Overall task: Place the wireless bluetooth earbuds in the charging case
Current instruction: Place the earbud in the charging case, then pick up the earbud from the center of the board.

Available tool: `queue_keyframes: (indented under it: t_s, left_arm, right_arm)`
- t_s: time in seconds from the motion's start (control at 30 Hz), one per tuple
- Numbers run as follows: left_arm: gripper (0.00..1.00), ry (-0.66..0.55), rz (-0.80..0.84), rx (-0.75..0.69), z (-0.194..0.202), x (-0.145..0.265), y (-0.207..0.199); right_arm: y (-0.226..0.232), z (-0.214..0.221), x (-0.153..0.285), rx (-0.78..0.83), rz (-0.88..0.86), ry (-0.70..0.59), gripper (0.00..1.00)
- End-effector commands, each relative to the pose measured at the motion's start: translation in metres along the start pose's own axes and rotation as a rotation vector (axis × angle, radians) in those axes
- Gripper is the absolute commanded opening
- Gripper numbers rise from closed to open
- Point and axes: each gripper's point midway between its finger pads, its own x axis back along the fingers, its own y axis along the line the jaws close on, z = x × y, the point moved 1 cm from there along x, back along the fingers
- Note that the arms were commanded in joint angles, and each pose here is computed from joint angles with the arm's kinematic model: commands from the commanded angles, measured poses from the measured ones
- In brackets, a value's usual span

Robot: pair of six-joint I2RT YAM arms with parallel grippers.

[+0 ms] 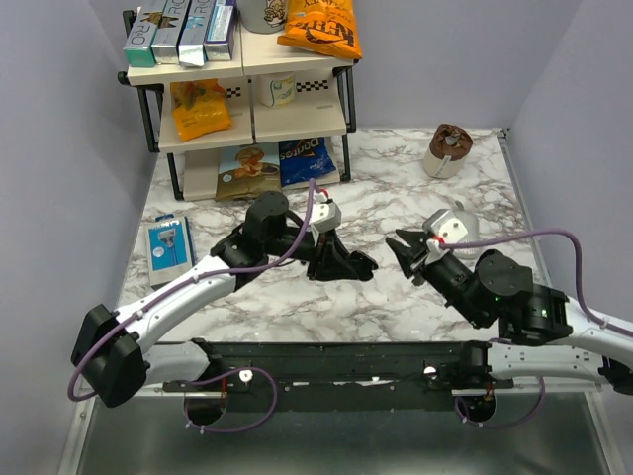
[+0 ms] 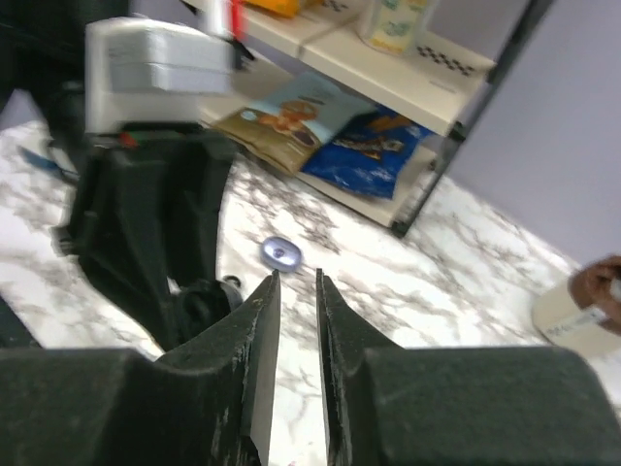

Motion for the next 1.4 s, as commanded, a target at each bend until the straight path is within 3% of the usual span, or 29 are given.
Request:
queue_keyframes:
  t_s: [0.0, 0.07, 0.23, 0.47, 0.63, 0.83, 1.0, 1.37]
  left_arm:
    - [0.00, -0.085, -0.211, -0.088, -0.010, 0.016, 0.017]
    - [0.00, -0.128, -0.288, -0.105, -0.015, 0.026, 0.019]
    - [0.00, -0.244, -0.588, -0.063, -0.003, 0.066, 0.037]
    - [0.00, -0.340, -0.934, 0.044, 0.018, 0.125, 0.048]
    - [0.00, -0.402, -0.978, 0.020, 0.011, 0.145, 0.034]
    - [0.00, -0.435, -1.015, 0.026, 0.014, 0.157, 0.026]
    - [0.00, -0.420, -1.027, 0.028, 0.021, 0.160, 0.026]
    - [0.00, -0.426, -1.043, 0.025, 0.023, 0.163, 0.027]
  right_arm:
    - [-0.024, 0.033, -0.005, -0.148, 0.158, 0.096, 0.40]
    - [-0.031, 0.051, -0.015, -0.276, 0.194, 0.141, 0.46]
    - [-0.021, 0.108, -0.049, -0.507, 0.148, 0.287, 0.48]
    - [0.025, 0.158, -0.113, -0.620, 0.014, 0.429, 0.47]
    - [0.049, 0.201, -0.157, -0.671, -0.056, 0.558, 0.43]
    - [0.070, 0.225, -0.191, -0.680, -0.135, 0.629, 0.44]
    - [0.082, 0.254, -0.207, -0.679, -0.151, 0.713, 0.48]
    - [0.081, 0.294, -0.218, -0.742, -0.047, 0.820, 0.46]
